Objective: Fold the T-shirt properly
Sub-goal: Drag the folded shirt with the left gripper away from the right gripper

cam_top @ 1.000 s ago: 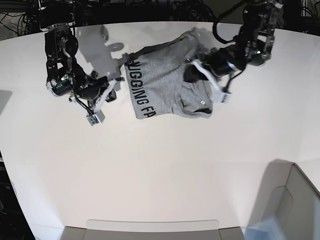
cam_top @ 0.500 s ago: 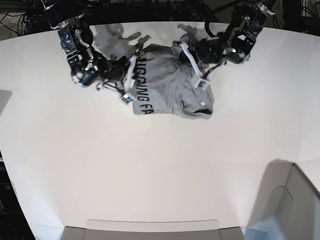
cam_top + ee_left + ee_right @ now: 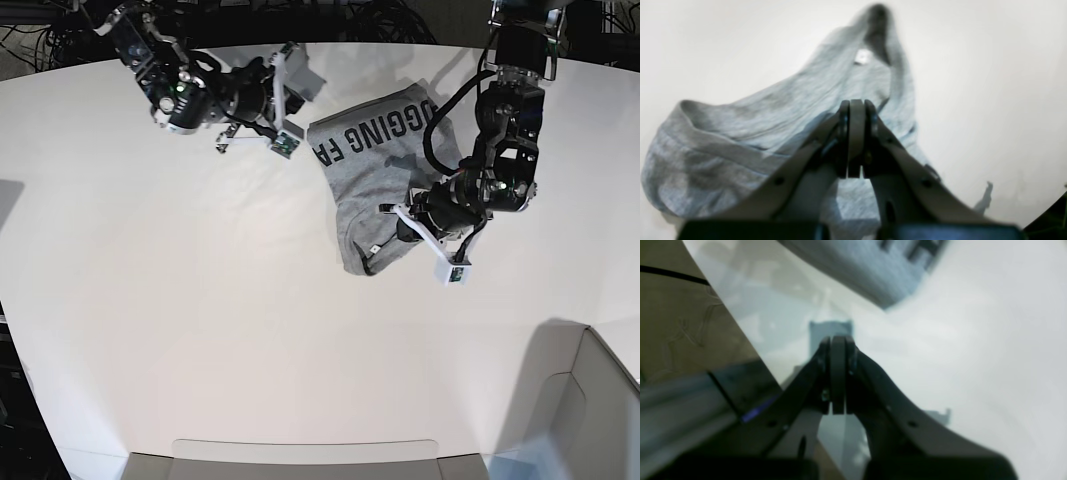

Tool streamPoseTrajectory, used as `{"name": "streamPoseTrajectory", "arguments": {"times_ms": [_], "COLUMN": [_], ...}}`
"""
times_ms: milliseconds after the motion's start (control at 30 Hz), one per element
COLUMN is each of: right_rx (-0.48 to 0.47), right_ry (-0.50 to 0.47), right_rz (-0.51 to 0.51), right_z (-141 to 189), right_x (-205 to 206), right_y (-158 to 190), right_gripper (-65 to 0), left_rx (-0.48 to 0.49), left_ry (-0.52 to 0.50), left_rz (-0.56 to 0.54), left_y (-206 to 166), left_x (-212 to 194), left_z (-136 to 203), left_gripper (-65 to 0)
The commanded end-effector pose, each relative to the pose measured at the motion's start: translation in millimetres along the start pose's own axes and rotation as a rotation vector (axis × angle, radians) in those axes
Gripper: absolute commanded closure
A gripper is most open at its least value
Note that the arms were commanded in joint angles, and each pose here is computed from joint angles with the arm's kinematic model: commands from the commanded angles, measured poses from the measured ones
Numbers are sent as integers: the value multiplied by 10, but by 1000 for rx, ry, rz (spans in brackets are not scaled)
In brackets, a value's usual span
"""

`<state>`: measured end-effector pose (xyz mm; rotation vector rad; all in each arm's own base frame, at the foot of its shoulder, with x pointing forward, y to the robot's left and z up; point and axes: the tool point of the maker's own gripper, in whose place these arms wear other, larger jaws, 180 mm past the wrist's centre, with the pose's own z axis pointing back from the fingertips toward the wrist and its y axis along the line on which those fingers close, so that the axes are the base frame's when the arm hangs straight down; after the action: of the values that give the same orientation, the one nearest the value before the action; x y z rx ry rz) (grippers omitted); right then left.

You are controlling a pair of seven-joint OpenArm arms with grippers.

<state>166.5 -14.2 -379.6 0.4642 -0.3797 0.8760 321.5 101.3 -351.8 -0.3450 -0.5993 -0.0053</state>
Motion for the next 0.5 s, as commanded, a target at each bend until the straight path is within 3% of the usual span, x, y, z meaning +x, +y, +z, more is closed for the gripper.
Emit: {"name": "streamPoseTrajectory", "arguments": {"times_ms": [0, 267, 467], "right_rx": [-36, -345, -394], "right_ry": [-45, -154, -141], "right_rz": [-9, -299, -330], "right_z": [107, 764, 890], "right_x": [80, -188, -326], "right_y": [-112, -1113, -1255], "right_gripper": [0, 0, 0], "left_rx": [-4, -90, -120], "left_ry": [-43, 8, 102], "left_rz": [-13, 22, -13], "left_y": [-30, -392, -536], "left_x": [131, -369, -745], "left_z": [66, 120, 68], "left_gripper": [0, 0, 0]}}
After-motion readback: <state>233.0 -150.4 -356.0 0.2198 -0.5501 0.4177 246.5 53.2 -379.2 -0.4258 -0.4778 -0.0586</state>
